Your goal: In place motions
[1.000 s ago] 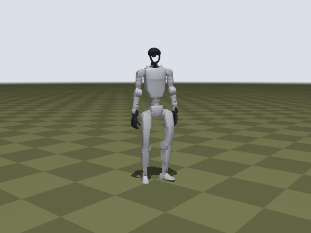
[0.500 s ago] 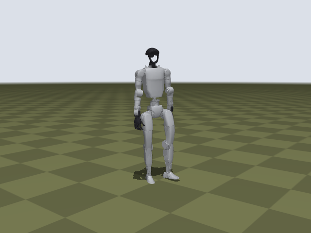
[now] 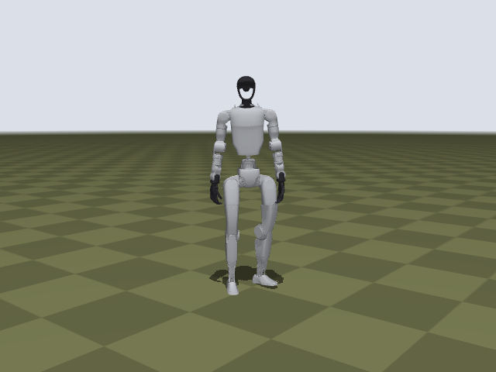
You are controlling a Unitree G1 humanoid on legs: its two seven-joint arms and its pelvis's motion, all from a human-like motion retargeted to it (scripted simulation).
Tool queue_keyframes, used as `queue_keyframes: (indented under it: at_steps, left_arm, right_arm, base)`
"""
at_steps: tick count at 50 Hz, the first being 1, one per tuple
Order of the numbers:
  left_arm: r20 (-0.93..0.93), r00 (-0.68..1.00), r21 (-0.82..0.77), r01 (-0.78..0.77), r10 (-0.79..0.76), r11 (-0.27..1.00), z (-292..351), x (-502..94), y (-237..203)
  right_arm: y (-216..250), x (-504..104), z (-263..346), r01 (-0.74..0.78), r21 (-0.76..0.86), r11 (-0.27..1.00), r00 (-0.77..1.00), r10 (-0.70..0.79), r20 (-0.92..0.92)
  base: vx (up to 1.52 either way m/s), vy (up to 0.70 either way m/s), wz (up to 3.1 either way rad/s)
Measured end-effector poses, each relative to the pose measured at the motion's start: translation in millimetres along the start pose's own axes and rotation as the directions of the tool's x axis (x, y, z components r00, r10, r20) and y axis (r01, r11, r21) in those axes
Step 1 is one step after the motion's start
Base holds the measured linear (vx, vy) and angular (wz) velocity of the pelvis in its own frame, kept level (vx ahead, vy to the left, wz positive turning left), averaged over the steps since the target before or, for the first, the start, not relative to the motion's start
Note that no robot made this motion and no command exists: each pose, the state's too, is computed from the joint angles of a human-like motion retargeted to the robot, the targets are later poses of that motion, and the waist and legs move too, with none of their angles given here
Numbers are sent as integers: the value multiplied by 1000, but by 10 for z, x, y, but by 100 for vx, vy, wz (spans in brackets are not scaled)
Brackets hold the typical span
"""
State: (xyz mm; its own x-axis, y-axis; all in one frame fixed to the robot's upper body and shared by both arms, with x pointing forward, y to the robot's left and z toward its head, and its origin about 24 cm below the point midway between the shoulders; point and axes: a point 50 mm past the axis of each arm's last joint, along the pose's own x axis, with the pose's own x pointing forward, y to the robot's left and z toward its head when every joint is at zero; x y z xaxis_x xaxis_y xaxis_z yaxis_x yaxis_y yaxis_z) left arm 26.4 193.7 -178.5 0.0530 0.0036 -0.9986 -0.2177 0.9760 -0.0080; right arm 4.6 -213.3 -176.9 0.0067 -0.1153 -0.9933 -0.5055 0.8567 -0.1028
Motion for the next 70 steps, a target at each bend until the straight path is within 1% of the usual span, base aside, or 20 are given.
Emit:
queue_keyframes:
  at_steps: [5, 11, 15, 22, 30, 35, 43, 48, 55, 58, 64, 70]
  left_arm:
    - [12, 1000, -6, -9, 9, 1000, 18, -6, 53]
    - [-39, 999, -15, -25, 25, 1000, -101, -17, 111]
    - [-37, 999, -27, -4, 3, 1000, -126, -13, 88]
    - [-43, 999, 30, -12, 13, 999, -141, -19, 136]
    - [-56, 998, -41, -5, 3, 999, -198, -19, 118]
    - [-97, 995, -63, -9, 3, 998, -342, -23, 94]
    - [-197, 980, -104, -12, -9, 994, -575, -54, 48]
    - [-217, 976, -132, -24, -5, 991, -655, -67, 61]
    - [-252, 968, -181, -31, -16, 983, -779, -86, 22]
    - [-236, 971, -173, -19, -23, 985, -709, -74, 12]
    - [-175, 984, -83, -29, 14, 996, -518, -51, 107]
    - [-120, 993, -50, -16, 10, 999, -347, -29, 96]
  right_arm:
    - [8, 3, 102, -4, -26, 1000, 999, 4, 33]
    - [43, 5, 110, -14, -58, 998, 999, 16, 37]
    - [9, 3, 67, 0, -46, 999, 1000, 1, 24]
    - [19, -2, -45, 10, -2, 1000, 1000, -10, -27]
    - [-25, -3, -45, 33, -25, 999, 999, -33, -24]
    - [-118, -9, -71, 65, -28, 998, 998, -65, -17]
    - [-269, -27, -135, 127, 23, 992, 992, -126, -21]
    - [-248, -23, -104, 126, 23, 992, 992, -125, -17]
    - [-151, -8, 28, 75, 11, 997, 997, -76, 31]
    - [-115, -3, 120, 64, -6, 998, 996, -64, 54]
    - [-34, 1, 215, 27, -58, 998, 996, -22, 87]
    - [-60, -1, 193, 51, -85, 995, 994, -43, 96]
  base:
    - [-7, -4, -54]
    - [-7, -6, -13]
    - [-8, -3, 36]
    - [-9, -3, 78]
    - [-15, -2, 140]
    - [-13, 8, 183]
    - [-4, 15, 219]
    - [11, 15, 136]
    - [26, 18, 74]
    - [23, 17, 33]
    - [31, 18, 48]
    - [27, 20, 62]
